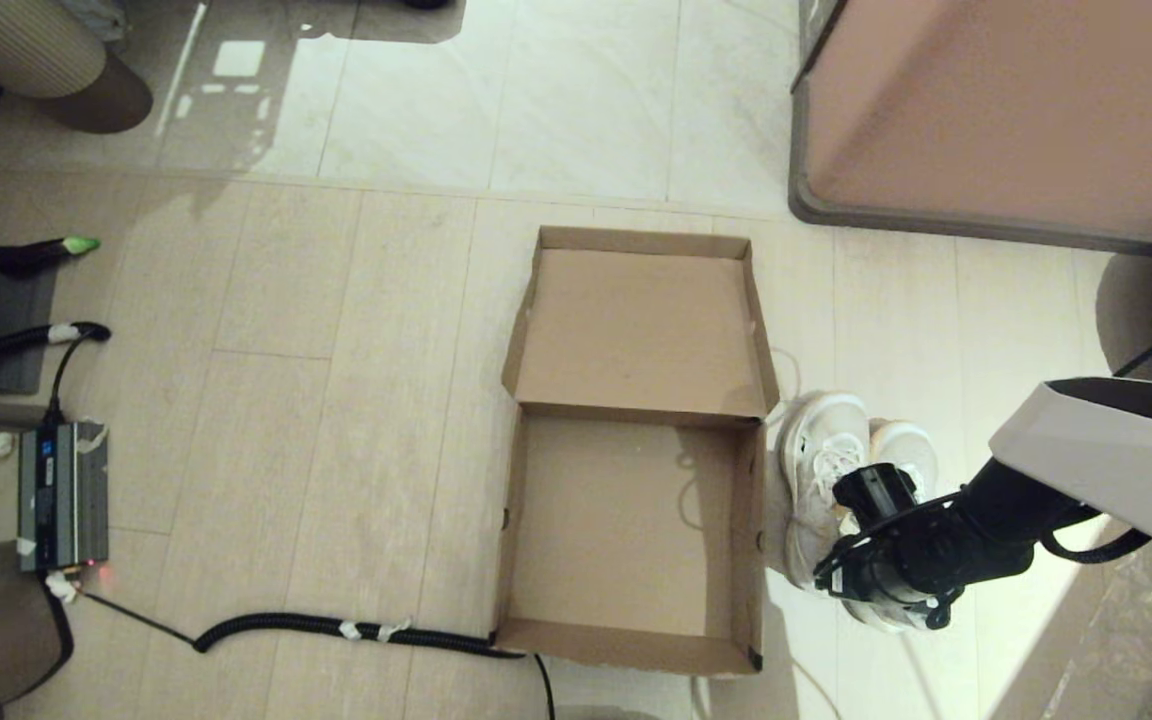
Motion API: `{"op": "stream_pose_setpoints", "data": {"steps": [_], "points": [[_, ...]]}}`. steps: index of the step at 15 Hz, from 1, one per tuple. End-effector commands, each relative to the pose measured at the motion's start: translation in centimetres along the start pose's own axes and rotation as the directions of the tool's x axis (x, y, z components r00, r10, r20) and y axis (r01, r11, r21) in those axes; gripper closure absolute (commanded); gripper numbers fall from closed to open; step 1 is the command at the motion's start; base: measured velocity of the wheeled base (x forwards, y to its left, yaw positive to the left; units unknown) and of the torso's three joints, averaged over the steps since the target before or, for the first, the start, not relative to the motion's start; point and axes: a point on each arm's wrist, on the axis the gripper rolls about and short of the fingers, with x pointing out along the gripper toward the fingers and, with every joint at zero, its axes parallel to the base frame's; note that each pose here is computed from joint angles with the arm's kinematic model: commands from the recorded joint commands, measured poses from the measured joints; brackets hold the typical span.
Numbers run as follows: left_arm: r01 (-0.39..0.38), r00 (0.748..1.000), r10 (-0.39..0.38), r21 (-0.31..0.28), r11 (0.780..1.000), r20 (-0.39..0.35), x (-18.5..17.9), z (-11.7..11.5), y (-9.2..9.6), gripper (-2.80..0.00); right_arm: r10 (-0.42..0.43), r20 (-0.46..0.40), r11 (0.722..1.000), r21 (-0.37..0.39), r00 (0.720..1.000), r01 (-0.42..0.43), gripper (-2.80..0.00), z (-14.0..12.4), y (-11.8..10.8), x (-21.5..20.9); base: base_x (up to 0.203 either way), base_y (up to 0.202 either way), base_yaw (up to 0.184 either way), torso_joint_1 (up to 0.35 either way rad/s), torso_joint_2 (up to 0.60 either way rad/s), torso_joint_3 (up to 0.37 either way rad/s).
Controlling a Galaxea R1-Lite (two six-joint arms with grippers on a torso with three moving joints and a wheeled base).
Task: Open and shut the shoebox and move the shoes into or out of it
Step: Put the shoes into the shoe box
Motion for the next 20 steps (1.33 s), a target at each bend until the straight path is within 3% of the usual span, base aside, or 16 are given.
{"op": "stream_pose_setpoints", "data": {"steps": [1,3,6,12,15,20], "points": [[0.001,1.000,-0.001,0.000,1.000,-0.001,0.0,0.0,0.0,0.00,-0.001,0.017,1.000,0.015,1.000,0.001,-2.80,0.8,0.0,0.6,0.000,0.000,0.000,0.000,0.00,0.000],[0.001,1.000,-0.001,0.000,1.000,-0.001,0.0,0.0,0.0,0.00,0.006,0.038,1.000,0.020,0.999,-0.006,-2.80,1.6,-0.3,-0.4,0.000,0.000,0.000,0.000,0.00,0.000],[0.001,1.000,-0.001,0.000,1.000,-0.001,0.0,0.0,0.0,0.00,0.009,-0.012,1.000,0.004,1.000,-0.009,-2.80,1.3,-1.2,-3.6,0.000,0.000,0.000,0.000,0.00,0.000],[0.001,1.000,-0.001,0.000,1.000,-0.001,0.0,0.0,0.0,0.00,0.084,-0.083,0.996,-0.014,0.993,-0.086,-2.80,-1.6,-3.5,-9.6,0.000,0.000,0.000,0.000,0.00,0.000],[0.001,1.000,-0.001,0.000,1.000,-0.001,0.0,0.0,0.0,0.00,0.109,-0.049,0.994,0.012,0.993,-0.109,-2.80,-0.5,-3.7,-9.9,0.000,0.000,0.000,0.000,0.00,0.000],[0.001,1.000,-0.001,0.000,1.000,-0.001,0.0,0.0,0.0,0.00,0.081,-0.028,0.995,0.063,0.996,-0.079,-2.80,1.8,-4.4,-7.7,0.000,0.000,0.000,0.000,0.00,0.000]]}}
